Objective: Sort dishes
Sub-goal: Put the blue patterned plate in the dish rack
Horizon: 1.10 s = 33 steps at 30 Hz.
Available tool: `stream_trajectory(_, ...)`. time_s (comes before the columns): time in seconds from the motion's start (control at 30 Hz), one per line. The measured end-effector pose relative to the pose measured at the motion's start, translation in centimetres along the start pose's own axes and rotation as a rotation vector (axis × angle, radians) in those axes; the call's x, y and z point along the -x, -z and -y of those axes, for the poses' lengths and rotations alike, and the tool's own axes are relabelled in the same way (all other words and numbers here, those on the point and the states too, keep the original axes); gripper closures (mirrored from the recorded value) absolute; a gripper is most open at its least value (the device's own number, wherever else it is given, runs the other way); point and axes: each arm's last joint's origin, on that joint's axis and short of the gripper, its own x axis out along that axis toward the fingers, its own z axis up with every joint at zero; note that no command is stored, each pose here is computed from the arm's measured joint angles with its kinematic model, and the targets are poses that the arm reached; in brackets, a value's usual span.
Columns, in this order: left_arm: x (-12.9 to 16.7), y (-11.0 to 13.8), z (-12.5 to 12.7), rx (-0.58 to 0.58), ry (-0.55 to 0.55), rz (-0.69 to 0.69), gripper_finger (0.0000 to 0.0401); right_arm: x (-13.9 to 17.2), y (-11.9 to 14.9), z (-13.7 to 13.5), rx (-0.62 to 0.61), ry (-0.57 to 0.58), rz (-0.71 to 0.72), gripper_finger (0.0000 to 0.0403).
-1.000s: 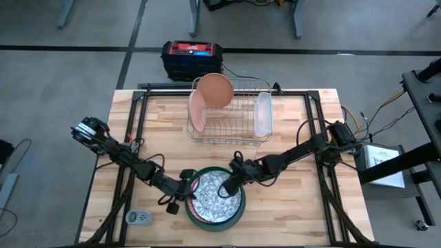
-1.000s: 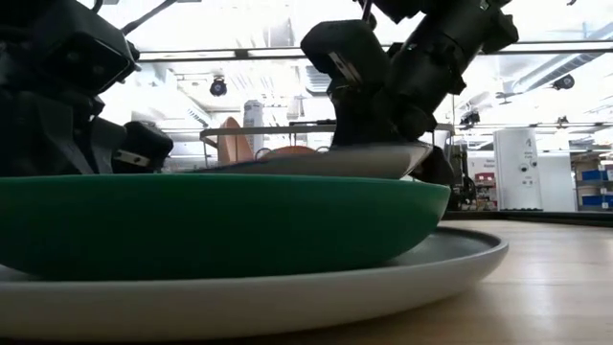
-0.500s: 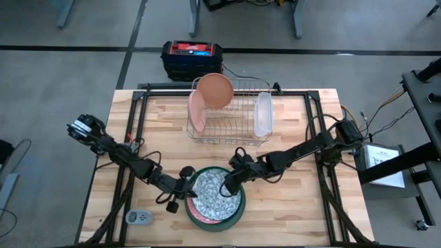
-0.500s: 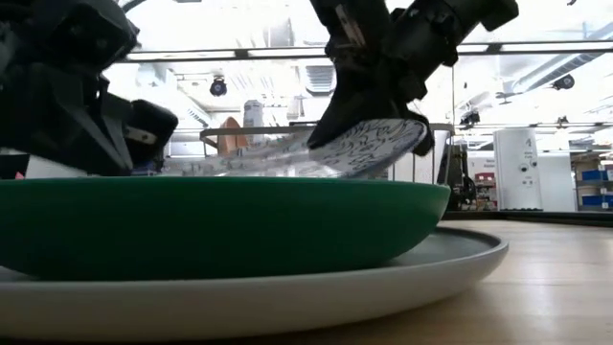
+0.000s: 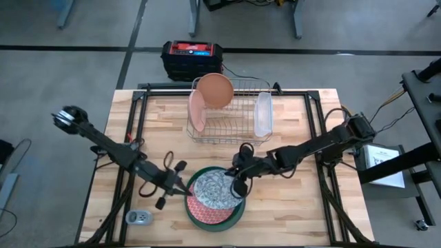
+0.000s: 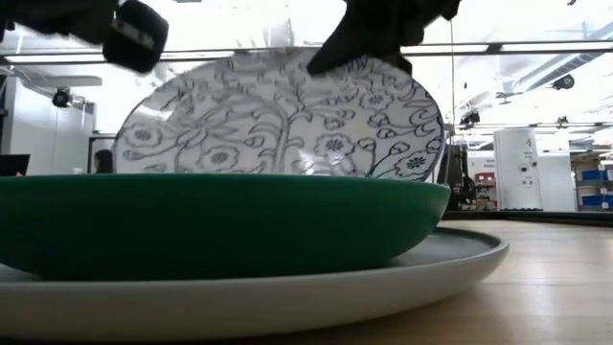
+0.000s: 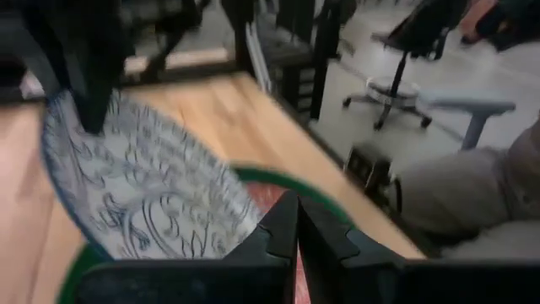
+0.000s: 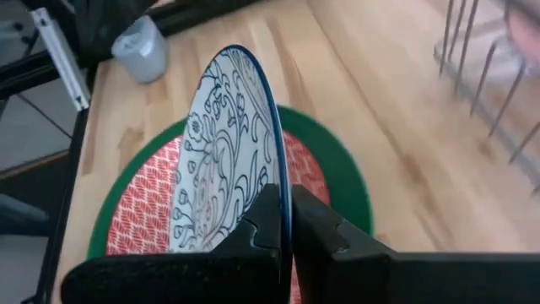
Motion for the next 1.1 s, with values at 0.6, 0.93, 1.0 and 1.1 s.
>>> stream_trajectory(0.6, 5.3, -4.2, -0.1, -0.032, 0.019, 0.281, 0.0401, 1.5, -1.8, -1.0, 0.469, -0.028, 0.167, 0.0402)
stream_trajectory(0.93, 8.7, -5.6, -0.3, -0.037, 0.022, 0.409, 0.0401, 6.5, -6.7, -1.7, 0.67, 0.013, 0.286, 0.0402)
stream_trajectory(1.0, 9.3, -5.7, -0.4, -0.058, 0.018, 0.424, 0.0401, 7.8, -7.9, -1.5, 0.746, 0.05, 0.298, 0.0402)
stream_trajectory(1.1, 10.2, -6.1, -0.5, -0.096, 0.009, 0.471, 0.0401, 9.3, -9.8, -1.0, 0.855, 0.103, 0.311, 0.0402)
